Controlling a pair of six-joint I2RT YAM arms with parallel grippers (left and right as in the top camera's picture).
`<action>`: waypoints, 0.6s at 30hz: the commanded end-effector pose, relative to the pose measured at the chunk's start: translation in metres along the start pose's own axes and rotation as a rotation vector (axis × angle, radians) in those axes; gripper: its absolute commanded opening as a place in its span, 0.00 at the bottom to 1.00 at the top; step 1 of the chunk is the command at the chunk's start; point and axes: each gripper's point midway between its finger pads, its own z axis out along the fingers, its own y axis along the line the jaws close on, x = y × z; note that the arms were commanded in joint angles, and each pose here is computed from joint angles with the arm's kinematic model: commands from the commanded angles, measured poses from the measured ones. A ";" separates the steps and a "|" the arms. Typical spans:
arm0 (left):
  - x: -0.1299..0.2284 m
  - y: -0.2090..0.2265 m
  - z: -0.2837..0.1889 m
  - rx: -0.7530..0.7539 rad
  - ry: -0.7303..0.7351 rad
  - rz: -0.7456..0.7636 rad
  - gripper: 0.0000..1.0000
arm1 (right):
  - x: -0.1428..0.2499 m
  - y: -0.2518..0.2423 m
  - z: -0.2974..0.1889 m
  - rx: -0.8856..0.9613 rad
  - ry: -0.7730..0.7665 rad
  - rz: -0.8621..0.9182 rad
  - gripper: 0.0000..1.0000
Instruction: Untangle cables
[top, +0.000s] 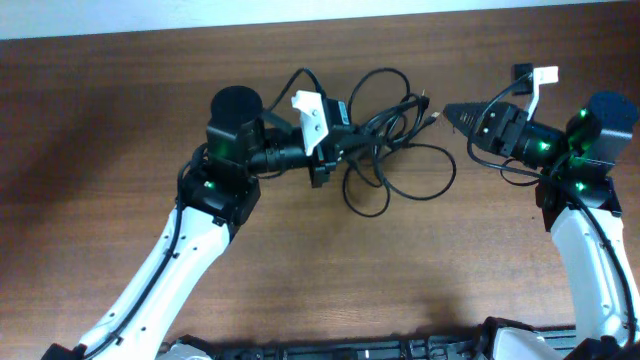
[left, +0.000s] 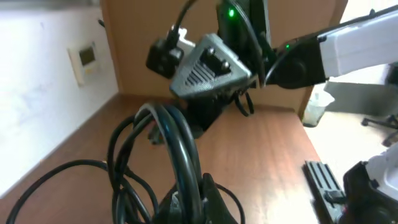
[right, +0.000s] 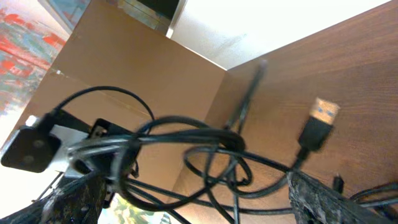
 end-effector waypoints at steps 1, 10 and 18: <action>-0.032 0.003 -0.004 -0.022 -0.085 0.010 0.00 | -0.005 -0.014 -0.001 0.063 -0.047 0.048 0.92; -0.056 0.037 -0.012 -0.202 -0.204 -0.263 0.00 | 0.026 -0.012 0.049 0.103 0.026 0.030 0.93; -0.076 0.049 -0.019 -0.260 -0.305 -0.336 0.00 | 0.053 -0.021 0.078 0.197 0.065 0.080 0.93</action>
